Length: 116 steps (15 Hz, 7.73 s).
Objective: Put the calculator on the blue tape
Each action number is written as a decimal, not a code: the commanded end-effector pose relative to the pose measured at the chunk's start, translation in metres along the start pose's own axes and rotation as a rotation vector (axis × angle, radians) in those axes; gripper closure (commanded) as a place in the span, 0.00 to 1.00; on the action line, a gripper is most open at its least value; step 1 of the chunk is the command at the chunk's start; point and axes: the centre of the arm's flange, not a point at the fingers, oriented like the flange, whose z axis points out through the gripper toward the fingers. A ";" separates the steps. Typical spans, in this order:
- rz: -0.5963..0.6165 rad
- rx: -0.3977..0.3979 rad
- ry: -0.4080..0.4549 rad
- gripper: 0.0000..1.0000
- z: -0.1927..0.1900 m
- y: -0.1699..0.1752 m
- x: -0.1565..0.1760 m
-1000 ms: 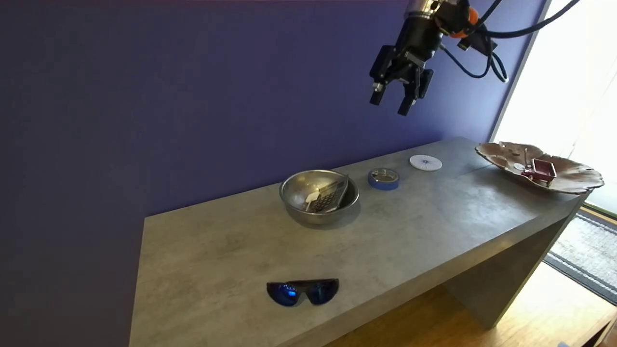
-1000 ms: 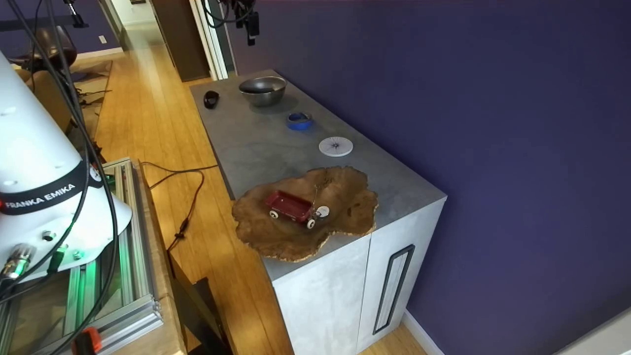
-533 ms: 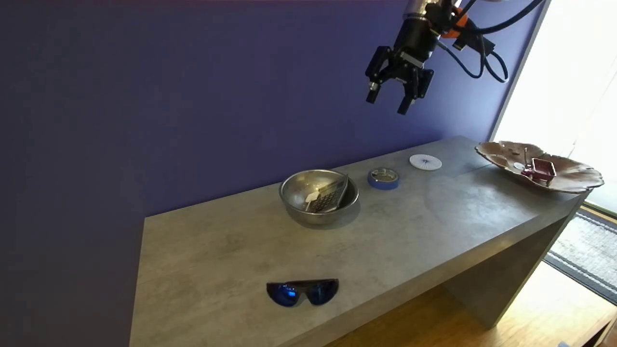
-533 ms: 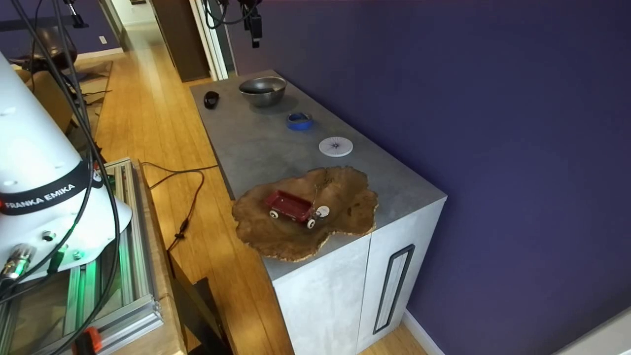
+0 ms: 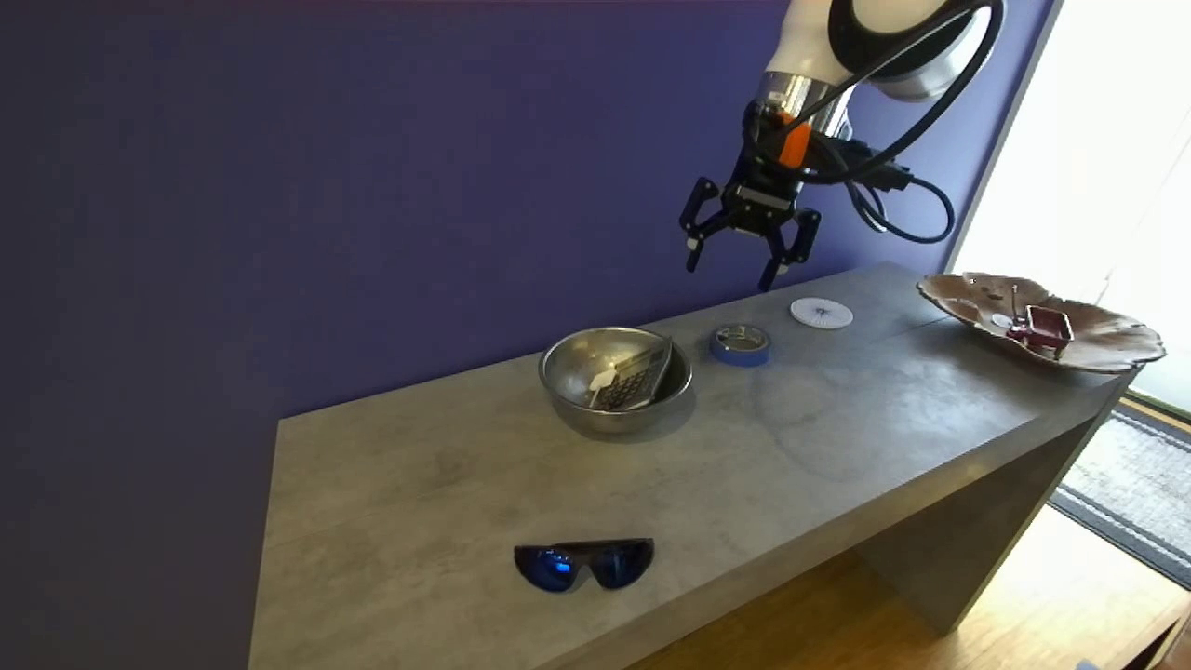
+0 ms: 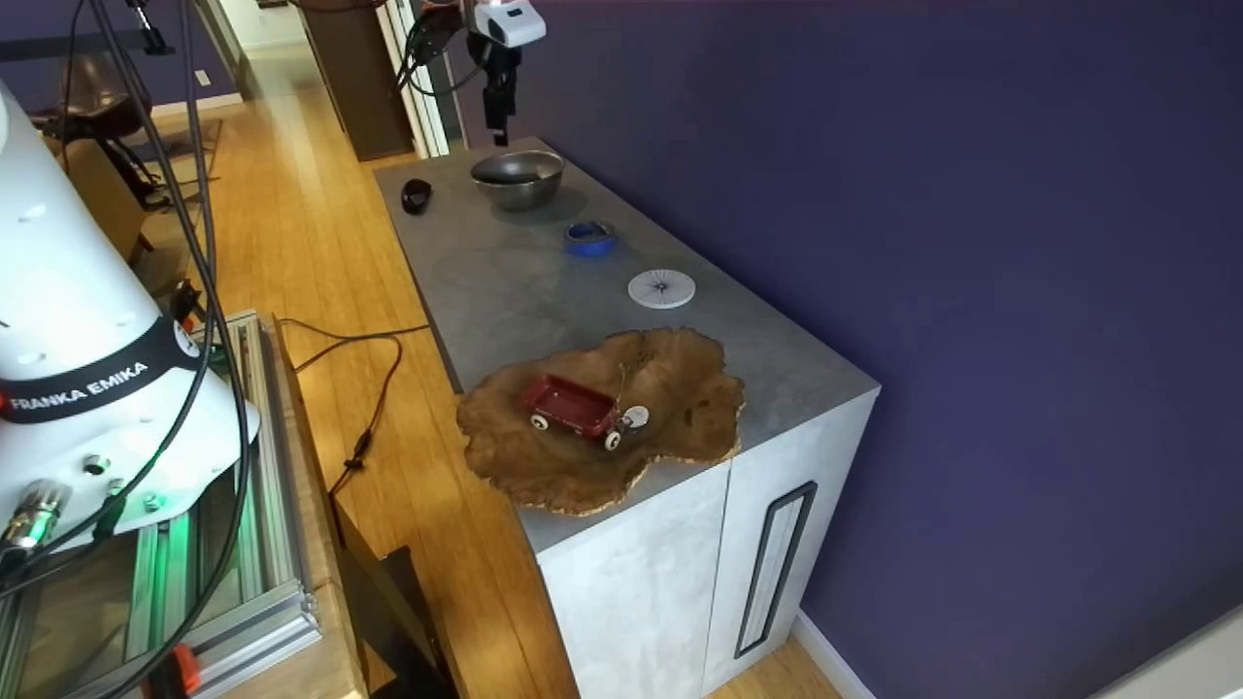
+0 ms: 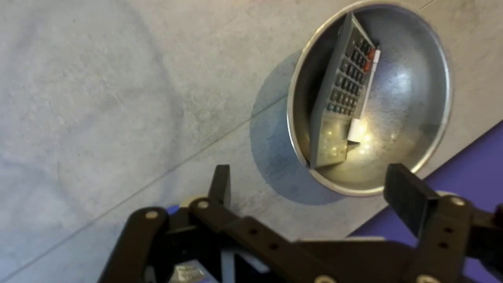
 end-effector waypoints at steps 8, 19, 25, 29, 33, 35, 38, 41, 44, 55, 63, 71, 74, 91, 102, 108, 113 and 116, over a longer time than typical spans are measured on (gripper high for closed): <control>-0.034 0.107 -0.083 0.00 0.047 -0.022 -0.020; -0.013 0.230 -0.068 0.00 0.103 -0.038 -0.032; 0.061 0.177 -0.016 0.00 0.115 -0.033 -0.026; 0.099 0.179 -0.016 0.00 0.126 -0.031 -0.019; 0.081 0.208 -0.006 0.00 0.116 -0.036 -0.026; 0.052 0.234 -0.001 0.00 0.105 -0.041 -0.033; 0.028 0.239 0.003 0.00 0.094 -0.051 -0.042; 0.033 0.213 0.002 0.00 0.096 -0.058 -0.039; 0.062 0.205 0.017 0.00 0.107 -0.059 -0.024; 0.118 0.149 -0.105 0.26 0.144 -0.071 -0.008; 0.111 0.214 -0.013 0.83 0.135 -0.073 -0.002; 0.026 0.229 0.014 0.95 0.093 -0.062 -0.022; -0.136 0.267 -0.012 0.95 0.053 -0.049 -0.051; -0.545 0.564 -0.060 0.95 -0.044 0.029 -0.039; -0.551 0.714 -0.228 0.81 -0.017 0.108 0.035; -0.492 0.714 -0.219 0.95 0.003 0.162 0.080; -0.438 0.716 -0.285 0.95 0.023 0.234 0.150; -0.399 0.749 -0.284 0.81 0.027 0.253 0.150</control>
